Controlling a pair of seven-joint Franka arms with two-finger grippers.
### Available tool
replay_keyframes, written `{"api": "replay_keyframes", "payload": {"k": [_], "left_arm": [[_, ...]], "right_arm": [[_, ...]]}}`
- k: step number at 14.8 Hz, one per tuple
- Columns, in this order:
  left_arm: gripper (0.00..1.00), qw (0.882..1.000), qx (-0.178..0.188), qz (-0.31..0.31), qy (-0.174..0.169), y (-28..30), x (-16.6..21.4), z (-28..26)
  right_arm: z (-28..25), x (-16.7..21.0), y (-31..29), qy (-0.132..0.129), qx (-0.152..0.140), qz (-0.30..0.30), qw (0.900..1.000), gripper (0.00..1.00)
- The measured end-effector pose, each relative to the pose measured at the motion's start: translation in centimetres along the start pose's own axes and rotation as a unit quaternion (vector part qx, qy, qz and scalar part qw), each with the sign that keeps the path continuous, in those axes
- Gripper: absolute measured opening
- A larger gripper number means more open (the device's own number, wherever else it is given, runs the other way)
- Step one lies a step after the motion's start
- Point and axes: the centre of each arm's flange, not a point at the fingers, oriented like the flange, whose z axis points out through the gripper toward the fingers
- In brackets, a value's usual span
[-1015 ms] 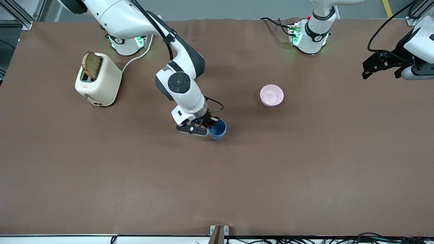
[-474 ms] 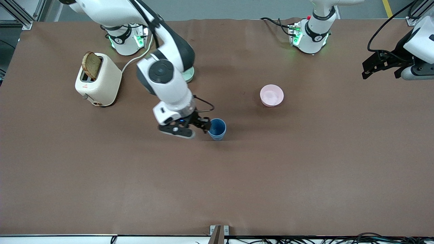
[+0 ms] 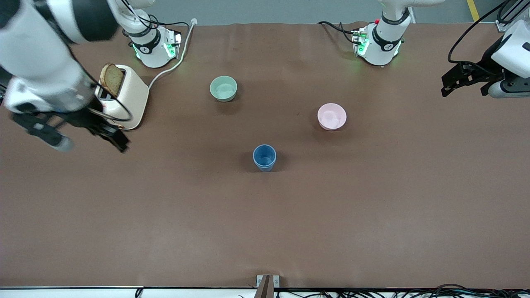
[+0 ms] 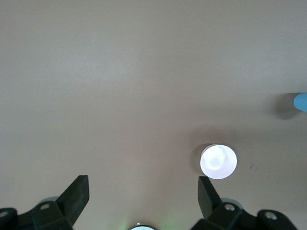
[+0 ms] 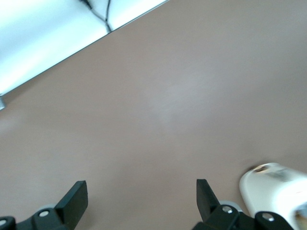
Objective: Stack blue cups with both arms
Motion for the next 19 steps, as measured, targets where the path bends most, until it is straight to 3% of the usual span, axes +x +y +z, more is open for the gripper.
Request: {"api": "replay_keyframes", "payload": {"k": [3, 5, 7, 19], "left_arm": [[1.00, 1.000, 0.000, 0.000, 0.000, 0.0, 0.0, 0.0], [1.00, 1.000, 0.000, 0.000, 0.000, 0.0, 0.0, 0.0], [1.00, 1.000, 0.000, 0.000, 0.000, 0.1, 0.0, 0.0], [1.00, 1.000, -0.001, -0.001, 0.010, -0.1, 0.2, -0.6]], "right_arm": [[-3.2, 1.5, 7.8, -0.029, -0.022, -0.086, 0.996, 1.00], [-3.6, 3.4, 13.7, -0.063, 0.002, -0.140, 0.988, 1.00], [-3.1, 5.1, 17.5, -0.075, 0.025, -0.158, 0.984, 1.00], [-3.4, 4.9, 16.7, -0.072, 0.030, -0.179, 0.981, 1.00]]}}
